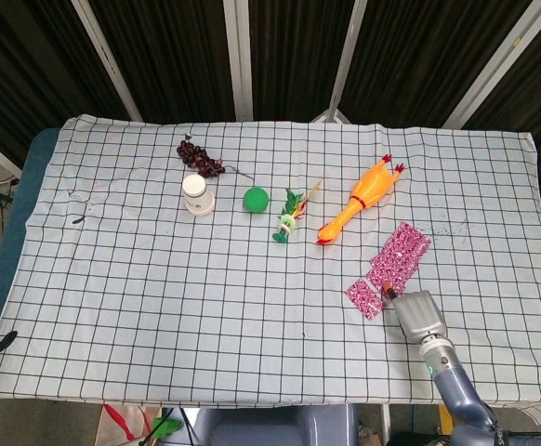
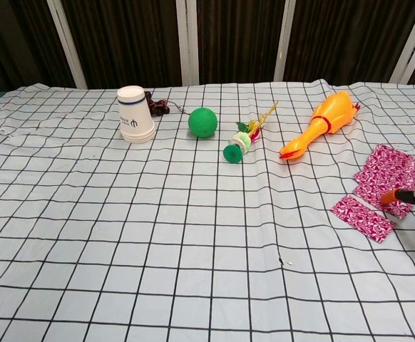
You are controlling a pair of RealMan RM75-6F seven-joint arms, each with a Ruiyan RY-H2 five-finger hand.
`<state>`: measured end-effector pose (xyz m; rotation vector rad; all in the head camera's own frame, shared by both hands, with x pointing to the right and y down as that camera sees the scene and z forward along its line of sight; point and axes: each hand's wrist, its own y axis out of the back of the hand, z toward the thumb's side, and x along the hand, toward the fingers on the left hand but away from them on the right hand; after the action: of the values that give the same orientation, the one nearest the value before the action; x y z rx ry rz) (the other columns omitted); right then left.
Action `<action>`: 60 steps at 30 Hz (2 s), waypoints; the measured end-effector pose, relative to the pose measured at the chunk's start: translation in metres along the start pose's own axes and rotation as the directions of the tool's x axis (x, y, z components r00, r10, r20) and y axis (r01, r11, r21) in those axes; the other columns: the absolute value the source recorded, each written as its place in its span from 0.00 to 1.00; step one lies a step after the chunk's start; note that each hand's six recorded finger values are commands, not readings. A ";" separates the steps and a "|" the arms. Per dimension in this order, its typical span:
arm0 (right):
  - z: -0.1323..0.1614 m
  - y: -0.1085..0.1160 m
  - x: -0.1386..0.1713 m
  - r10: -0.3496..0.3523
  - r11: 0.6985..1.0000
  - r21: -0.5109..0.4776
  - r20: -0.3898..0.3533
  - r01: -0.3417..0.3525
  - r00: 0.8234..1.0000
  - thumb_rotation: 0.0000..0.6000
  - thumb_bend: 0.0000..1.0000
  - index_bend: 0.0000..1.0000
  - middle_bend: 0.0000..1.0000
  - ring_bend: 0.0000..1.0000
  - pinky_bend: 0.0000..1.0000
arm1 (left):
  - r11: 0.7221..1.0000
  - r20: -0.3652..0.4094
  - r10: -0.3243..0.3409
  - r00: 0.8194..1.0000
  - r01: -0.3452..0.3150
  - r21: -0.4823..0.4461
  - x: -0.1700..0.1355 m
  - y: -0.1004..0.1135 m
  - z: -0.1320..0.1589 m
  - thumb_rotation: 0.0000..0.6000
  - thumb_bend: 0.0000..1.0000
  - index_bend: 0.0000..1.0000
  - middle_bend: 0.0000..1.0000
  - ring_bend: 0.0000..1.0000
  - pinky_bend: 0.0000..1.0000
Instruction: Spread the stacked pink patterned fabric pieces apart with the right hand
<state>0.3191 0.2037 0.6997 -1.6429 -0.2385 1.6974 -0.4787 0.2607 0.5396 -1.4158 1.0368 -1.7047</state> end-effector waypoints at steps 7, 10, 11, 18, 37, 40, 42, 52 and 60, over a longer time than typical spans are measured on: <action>0.007 0.001 -0.004 0.002 1.000 0.007 -0.014 -0.002 1.000 1.00 0.71 0.14 0.82 0.81 0.65 | 1.000 -0.002 -0.002 1.000 0.002 0.004 0.001 -0.001 0.000 1.00 0.20 0.10 0.01 0.03 0.17; 0.010 0.002 -0.006 0.000 1.000 0.007 -0.020 0.000 1.000 1.00 0.71 0.14 0.82 0.81 0.65 | 1.000 -0.001 -0.003 1.000 0.003 0.005 0.001 -0.001 0.001 1.00 0.20 0.10 0.01 0.03 0.17; 0.012 0.003 -0.007 -0.002 1.000 0.007 -0.023 0.002 1.000 1.00 0.71 0.14 0.82 0.81 0.65 | 1.000 -0.001 -0.004 1.000 0.004 0.005 0.001 -0.001 0.001 1.00 0.20 0.10 0.01 0.03 0.17; 0.024 0.013 -0.015 -0.014 1.000 -0.003 -0.042 0.014 0.999 1.00 0.71 0.14 0.82 0.81 0.65 | 1.000 -0.003 -0.003 1.000 0.003 0.005 0.002 -0.001 0.000 1.00 0.20 0.10 0.01 0.03 0.17; 0.065 0.031 -0.049 0.000 1.000 -0.015 -0.078 -0.001 0.997 1.00 0.71 0.14 0.82 0.81 0.65 | 1.000 -0.006 -0.009 1.000 0.009 0.007 0.003 -0.002 -0.001 1.00 0.20 0.10 0.01 0.03 0.17; 0.070 0.036 -0.053 -0.003 1.000 -0.021 -0.081 0.001 0.997 1.00 0.71 0.14 0.82 0.81 0.65 | 1.000 -0.006 -0.010 1.000 0.010 0.007 0.004 -0.003 -0.001 1.00 0.20 0.10 0.01 0.03 0.17; 0.071 0.038 -0.055 -0.003 1.000 -0.025 -0.081 0.001 0.997 1.00 0.71 0.14 0.82 0.81 0.65 | 1.000 -0.006 -0.010 1.000 0.010 0.007 0.004 -0.003 -0.001 1.00 0.20 0.10 0.01 0.03 0.17; 0.076 0.057 -0.068 -0.032 0.998 -0.055 -0.061 0.028 0.998 1.00 0.71 0.14 0.82 0.81 0.65 | 1.000 -0.003 -0.012 1.000 0.012 0.007 0.004 -0.003 0.000 1.00 0.20 0.10 0.01 0.05 0.17; 0.071 0.079 -0.070 -0.101 0.991 -0.091 -0.028 0.098 0.994 1.00 0.71 0.14 0.82 0.81 0.65 | 1.000 -0.003 -0.009 1.000 0.009 0.006 0.004 -0.003 -0.001 1.00 0.20 0.10 0.01 0.05 0.17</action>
<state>0.2162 0.1303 0.7183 -1.6940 -0.3794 1.6039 -0.4802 0.2582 0.5439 -1.4162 1.0281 -1.7152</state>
